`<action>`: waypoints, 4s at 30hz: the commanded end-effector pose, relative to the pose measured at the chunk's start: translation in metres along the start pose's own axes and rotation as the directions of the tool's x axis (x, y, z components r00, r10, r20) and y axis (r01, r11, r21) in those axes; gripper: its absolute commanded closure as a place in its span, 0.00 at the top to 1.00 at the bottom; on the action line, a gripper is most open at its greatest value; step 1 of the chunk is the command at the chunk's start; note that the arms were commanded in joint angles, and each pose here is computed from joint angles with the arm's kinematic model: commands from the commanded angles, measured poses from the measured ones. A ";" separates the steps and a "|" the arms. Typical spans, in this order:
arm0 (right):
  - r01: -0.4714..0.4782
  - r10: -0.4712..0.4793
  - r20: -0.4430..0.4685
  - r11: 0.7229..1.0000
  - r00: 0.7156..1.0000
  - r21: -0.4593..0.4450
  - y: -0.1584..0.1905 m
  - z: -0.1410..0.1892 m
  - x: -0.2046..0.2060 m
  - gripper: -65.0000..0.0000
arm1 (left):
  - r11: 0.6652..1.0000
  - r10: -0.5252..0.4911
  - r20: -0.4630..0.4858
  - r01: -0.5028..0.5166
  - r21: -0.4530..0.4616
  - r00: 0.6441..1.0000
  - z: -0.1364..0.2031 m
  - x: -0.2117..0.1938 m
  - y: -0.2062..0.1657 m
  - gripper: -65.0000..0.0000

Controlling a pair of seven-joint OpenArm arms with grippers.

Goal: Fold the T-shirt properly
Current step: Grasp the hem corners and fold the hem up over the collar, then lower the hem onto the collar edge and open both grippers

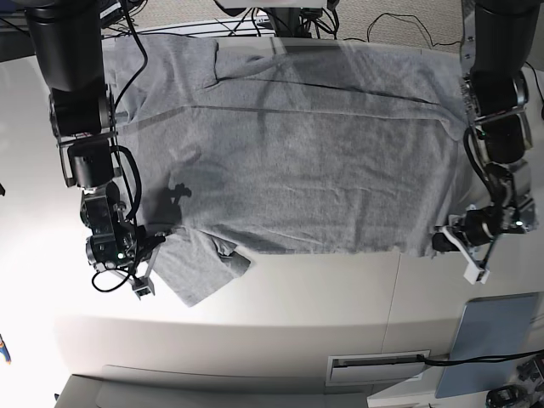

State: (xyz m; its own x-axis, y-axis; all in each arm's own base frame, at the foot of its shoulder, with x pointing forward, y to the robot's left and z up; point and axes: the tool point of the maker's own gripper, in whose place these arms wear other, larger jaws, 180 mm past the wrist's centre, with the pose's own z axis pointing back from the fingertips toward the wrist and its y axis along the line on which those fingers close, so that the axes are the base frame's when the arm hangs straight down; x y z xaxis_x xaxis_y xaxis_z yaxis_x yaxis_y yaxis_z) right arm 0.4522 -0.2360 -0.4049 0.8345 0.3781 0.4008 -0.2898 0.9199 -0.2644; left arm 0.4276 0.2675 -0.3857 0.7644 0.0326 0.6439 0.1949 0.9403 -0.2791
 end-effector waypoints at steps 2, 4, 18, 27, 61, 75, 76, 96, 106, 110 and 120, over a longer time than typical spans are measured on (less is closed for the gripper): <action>0.017 -0.011 0.093 0.998 0.996 -0.062 -0.021 0.020 0.026 0.00 | 1.000 -0.028 0.072 0.028 0.003 0.997 0.023 0.034 0.008 0.00; 0.013 -0.002 0.131 0.996 0.991 -0.083 -0.023 0.030 0.027 0.00 | 0.999 -0.036 0.088 0.037 -0.004 0.995 0.036 0.037 0.011 0.00; 0.060 -0.009 0.260 0.980 0.966 -0.190 -0.026 0.102 -0.046 0.00 | 0.996 -0.088 0.063 0.087 0.014 0.994 0.088 -0.039 0.005 0.00; 0.044 0.013 0.269 0.978 0.963 -0.204 -0.002 0.145 -0.106 0.00 | 1.000 -0.014 0.089 0.012 0.017 0.996 0.127 -0.087 0.008 0.00; -0.044 0.074 0.108 0.965 0.991 -0.258 0.025 0.202 -0.195 0.00 | 0.995 0.081 0.045 -0.083 0.049 0.996 0.163 -0.145 0.023 0.00; -0.112 0.110 -0.023 0.948 0.994 -0.297 0.023 0.209 -0.228 0.00 | 0.995 0.087 -0.028 -0.086 0.047 0.996 0.163 -0.159 0.021 0.00; -0.111 0.109 -0.026 0.948 0.994 -0.297 0.023 0.209 -0.229 0.00 | 0.995 0.088 -0.035 -0.086 0.047 0.995 0.163 -0.160 0.021 0.00; -0.171 0.178 -0.004 0.940 0.984 -0.295 0.024 0.209 -0.221 0.13 | 0.995 0.088 -0.052 -0.085 0.048 0.995 0.163 -0.163 0.021 0.38; -0.133 0.232 0.218 0.911 0.948 -0.390 0.012 0.218 -0.169 0.13 | 0.995 0.088 -0.052 -0.086 0.048 0.995 0.163 -0.163 0.021 0.38; -0.122 0.230 0.232 0.907 0.945 -0.403 0.008 0.220 -0.161 0.13 | 0.995 0.088 -0.048 -0.085 0.047 0.995 0.163 -0.163 0.021 0.38; -0.172 0.268 0.218 0.910 0.938 -0.378 0.014 0.217 -0.162 0.13 | 0.995 0.093 0.006 -0.093 0.029 0.996 0.162 -0.150 0.019 0.48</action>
State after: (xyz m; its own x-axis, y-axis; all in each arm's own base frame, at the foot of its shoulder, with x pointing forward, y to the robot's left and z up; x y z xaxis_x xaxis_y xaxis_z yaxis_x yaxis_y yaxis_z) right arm 0.2058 -0.2597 -0.2945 0.6288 0.6095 0.4828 -0.2500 0.7465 -0.6166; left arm 0.2057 0.3271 -0.3884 0.8074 0.1288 0.5757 0.0884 0.9384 -0.3340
